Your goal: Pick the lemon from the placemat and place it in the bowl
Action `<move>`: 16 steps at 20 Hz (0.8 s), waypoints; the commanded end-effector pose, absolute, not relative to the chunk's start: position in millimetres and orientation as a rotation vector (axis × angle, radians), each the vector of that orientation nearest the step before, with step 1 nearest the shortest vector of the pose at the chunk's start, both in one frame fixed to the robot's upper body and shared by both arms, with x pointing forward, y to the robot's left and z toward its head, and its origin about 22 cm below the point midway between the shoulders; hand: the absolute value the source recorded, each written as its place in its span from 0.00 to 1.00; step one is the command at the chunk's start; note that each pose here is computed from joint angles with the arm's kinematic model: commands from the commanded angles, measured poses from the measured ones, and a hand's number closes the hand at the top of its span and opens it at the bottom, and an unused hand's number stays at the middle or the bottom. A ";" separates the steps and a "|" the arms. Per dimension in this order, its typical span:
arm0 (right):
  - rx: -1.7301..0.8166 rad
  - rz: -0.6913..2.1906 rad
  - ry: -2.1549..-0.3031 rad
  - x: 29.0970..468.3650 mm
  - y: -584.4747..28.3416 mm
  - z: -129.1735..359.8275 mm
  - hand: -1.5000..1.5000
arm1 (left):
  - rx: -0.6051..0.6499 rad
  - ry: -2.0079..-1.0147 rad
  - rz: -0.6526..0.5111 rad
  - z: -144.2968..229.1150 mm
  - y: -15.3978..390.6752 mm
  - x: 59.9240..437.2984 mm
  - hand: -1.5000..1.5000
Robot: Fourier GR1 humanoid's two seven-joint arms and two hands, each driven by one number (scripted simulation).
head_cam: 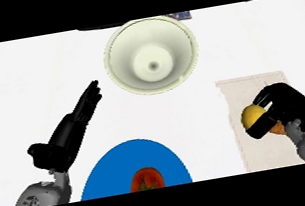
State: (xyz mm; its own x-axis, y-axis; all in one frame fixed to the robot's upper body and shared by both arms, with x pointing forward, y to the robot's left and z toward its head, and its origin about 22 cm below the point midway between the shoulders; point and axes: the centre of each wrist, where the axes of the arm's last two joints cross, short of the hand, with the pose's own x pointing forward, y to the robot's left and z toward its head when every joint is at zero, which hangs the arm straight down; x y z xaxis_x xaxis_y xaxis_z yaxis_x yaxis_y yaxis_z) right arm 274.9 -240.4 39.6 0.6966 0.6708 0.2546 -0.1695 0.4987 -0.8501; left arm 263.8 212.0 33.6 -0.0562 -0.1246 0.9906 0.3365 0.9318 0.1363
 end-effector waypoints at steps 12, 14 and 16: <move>-1.090 0.883 -0.888 329.2 -25.1 96.4 1.00 | -0.296 -1.613 -0.513 47.5 167.5 276.7 0.50; -1.179 0.860 -0.931 341.3 -5.6 114.7 1.00 | -0.282 -1.603 -0.495 41.2 172.1 277.1 0.50; -1.232 0.844 -0.968 340.9 21.3 118.3 1.00 | -0.292 -1.593 -0.484 41.6 168.0 277.3 0.50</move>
State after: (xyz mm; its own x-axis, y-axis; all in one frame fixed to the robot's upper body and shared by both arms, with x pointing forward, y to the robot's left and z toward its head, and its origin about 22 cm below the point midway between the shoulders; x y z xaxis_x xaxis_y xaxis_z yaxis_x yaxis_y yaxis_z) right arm 336.9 -29.6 95.6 0.2544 0.9427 0.2160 -0.1004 0.2479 -0.9636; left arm 275.9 170.4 43.4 -0.0958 -0.1117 0.9891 0.4651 0.8735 0.1437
